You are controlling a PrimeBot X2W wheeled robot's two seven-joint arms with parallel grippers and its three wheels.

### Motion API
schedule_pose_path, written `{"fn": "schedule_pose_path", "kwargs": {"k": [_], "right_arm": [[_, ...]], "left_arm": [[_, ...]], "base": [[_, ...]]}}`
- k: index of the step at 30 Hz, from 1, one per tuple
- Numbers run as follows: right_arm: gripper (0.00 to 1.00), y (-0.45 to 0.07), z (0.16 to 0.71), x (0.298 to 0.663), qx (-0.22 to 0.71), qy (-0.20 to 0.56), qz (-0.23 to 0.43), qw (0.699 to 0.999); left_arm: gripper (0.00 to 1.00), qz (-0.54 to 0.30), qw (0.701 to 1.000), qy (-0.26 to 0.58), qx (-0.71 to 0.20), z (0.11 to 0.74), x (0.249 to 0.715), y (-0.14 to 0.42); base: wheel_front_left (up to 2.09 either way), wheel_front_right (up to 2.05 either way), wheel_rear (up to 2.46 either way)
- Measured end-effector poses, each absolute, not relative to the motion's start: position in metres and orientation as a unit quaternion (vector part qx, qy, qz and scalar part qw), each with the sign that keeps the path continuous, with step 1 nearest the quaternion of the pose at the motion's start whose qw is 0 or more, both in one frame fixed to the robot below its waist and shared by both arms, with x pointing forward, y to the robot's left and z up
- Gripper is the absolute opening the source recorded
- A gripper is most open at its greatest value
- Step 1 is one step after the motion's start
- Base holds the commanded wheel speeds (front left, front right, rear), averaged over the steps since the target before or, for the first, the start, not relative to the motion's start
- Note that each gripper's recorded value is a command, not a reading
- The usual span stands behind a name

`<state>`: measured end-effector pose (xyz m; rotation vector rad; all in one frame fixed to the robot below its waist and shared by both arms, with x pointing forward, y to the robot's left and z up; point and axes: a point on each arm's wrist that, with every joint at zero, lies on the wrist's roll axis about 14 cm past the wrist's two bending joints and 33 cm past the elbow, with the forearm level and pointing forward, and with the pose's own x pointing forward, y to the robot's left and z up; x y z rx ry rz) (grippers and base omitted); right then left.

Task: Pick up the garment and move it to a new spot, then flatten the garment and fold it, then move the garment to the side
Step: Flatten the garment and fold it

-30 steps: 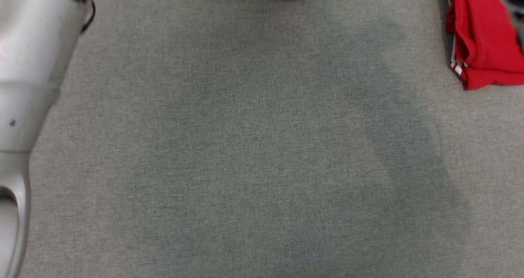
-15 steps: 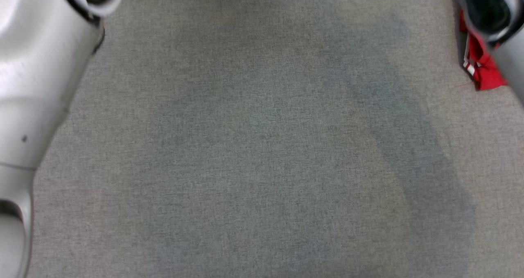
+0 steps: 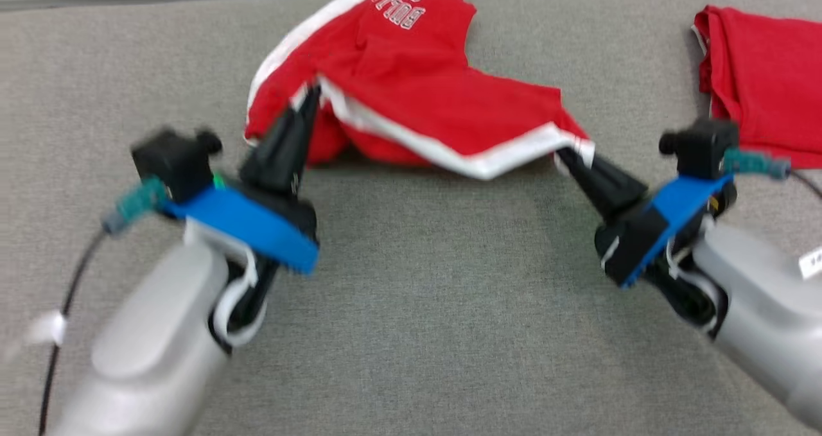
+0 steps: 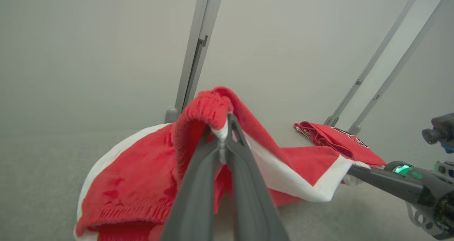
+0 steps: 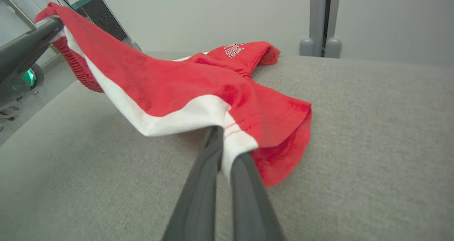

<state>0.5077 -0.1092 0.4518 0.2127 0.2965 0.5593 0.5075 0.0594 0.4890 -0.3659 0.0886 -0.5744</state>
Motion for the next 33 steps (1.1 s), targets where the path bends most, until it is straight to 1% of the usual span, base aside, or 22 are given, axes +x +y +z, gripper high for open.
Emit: {"fn": "schedule_pose_path", "kwargs": {"k": [6,10,14,17,21,25,29,33], "right_arm": [[0.0,-0.105,0.43,0.447,0.128,0.189,0.284,0.931],[0.0,-0.112,0.419,0.411,0.138,0.212,0.278,0.927],[0.0,-0.115,0.411,0.377,0.143,0.228,0.278,0.922],[0.0,-0.115,0.407,0.354,0.151,0.237,0.28,0.918],[0.0,-0.118,0.407,0.333,0.162,0.241,0.276,0.916],[0.0,-0.121,0.41,0.323,0.171,0.235,0.267,0.919],[0.0,-0.126,0.417,0.323,0.172,0.224,0.259,0.923],[0.0,-0.131,0.425,0.333,0.174,0.208,0.251,0.929]], "left_arm": [[0.0,-0.271,0.94,0.091,-0.188,0.457,0.435,0.064],[0.0,-0.271,0.936,0.114,-0.191,0.445,0.391,0.062],[0.0,-0.267,0.932,0.138,-0.203,0.433,0.354,0.059],[0.0,-0.26,0.931,0.144,-0.213,0.431,0.337,0.061],[0.0,-0.257,0.931,0.147,-0.212,0.43,0.32,0.062],[0.0,-0.253,0.932,0.148,-0.214,0.431,0.309,0.064],[0.0,-0.256,0.932,0.148,-0.211,0.431,0.302,0.063],[0.0,-0.252,0.933,0.143,-0.215,0.434,0.303,0.063]], "base": [[0.0,0.0,0.0],[0.0,0.0,0.0],[0.0,0.0,0.0],[0.0,0.0,0.0],[0.0,0.0,0.0],[0.0,0.0,0.0],[0.0,0.0,0.0],[0.0,0.0,0.0]]}}
